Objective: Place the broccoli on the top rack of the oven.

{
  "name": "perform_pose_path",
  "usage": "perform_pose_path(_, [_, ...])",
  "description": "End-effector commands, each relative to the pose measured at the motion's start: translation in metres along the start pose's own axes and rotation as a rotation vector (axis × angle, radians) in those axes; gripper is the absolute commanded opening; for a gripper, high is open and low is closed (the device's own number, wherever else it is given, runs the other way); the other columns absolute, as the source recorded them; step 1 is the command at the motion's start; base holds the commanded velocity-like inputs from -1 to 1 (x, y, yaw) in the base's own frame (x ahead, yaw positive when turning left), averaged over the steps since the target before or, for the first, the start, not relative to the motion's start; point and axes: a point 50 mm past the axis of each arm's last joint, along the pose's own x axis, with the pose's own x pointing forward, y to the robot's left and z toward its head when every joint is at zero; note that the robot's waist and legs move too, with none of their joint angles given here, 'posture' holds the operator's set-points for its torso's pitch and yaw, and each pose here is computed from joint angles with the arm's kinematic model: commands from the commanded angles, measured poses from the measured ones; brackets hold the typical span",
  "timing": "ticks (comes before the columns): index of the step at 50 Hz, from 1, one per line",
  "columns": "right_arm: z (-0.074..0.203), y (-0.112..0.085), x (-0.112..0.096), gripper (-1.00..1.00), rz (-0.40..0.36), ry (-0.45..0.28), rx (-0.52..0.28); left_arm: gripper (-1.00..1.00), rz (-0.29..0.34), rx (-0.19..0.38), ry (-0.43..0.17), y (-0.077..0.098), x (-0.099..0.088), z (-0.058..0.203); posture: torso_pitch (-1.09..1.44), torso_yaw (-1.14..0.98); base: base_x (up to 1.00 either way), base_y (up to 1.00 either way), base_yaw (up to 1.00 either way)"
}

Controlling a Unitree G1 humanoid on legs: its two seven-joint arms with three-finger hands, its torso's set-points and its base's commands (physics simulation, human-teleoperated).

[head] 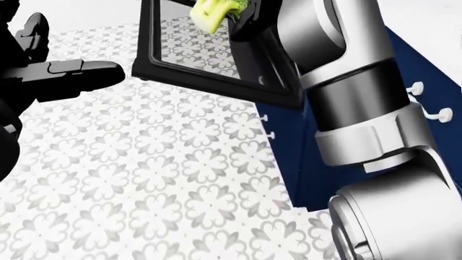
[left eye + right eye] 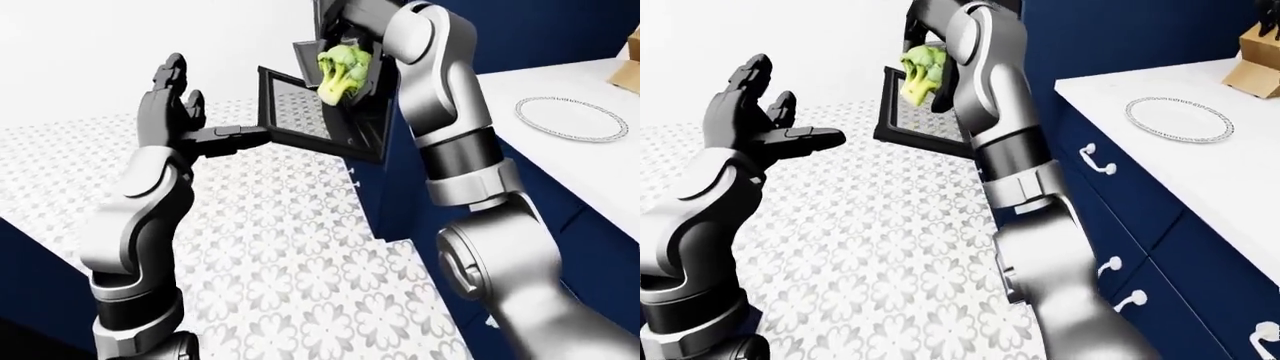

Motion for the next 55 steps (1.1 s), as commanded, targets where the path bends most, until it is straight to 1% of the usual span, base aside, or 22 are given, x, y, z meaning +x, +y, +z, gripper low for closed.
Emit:
perform_pose_path(1, [0.015, -0.018, -0.007, -1.0, -0.069, -0.05, -0.02, 1.0, 0.016, 0.001, -0.074, 0.003, -0.001, 0.015, 0.0, 0.0, 0.59, -0.05, 0.0])
perform_pose_path(8, [0.016, -0.018, -0.006, -1.0, -0.072, -0.055, -0.014, 1.0, 0.018, 0.044, -0.09, 0.001, 0.008, 0.034, 0.0, 0.0, 0.6, -0.06, 0.0])
perform_pose_path(17, [0.012, -0.019, -0.006, -1.0, -0.075, -0.048, -0.011, 1.0, 0.01, 0.07, -0.092, -0.002, 0.014, 0.039, 0.0, 0.0, 0.6, -0.06, 0.0])
perform_pose_path(24, [0.011, -0.018, -0.006, -1.0, -0.077, -0.043, -0.006, 1.0, 0.008, 0.073, -0.091, -0.001, 0.013, 0.036, 0.0, 0.0, 0.53, -0.05, 0.0])
perform_pose_path(44, [0.014, -0.022, -0.007, -1.0, -0.096, -0.045, 0.0, 1.0, 0.006, 0.071, -0.09, 0.0, 0.01, 0.035, 0.0, 0.0, 0.1, 0.0, 0.0])
perform_pose_path(55, [0.016, -0.02, -0.006, -1.0, -0.101, -0.051, 0.002, 1.0, 0.006, 0.067, -0.088, 0.001, 0.009, 0.033, 0.0, 0.0, 0.15, 0.0, 0.0])
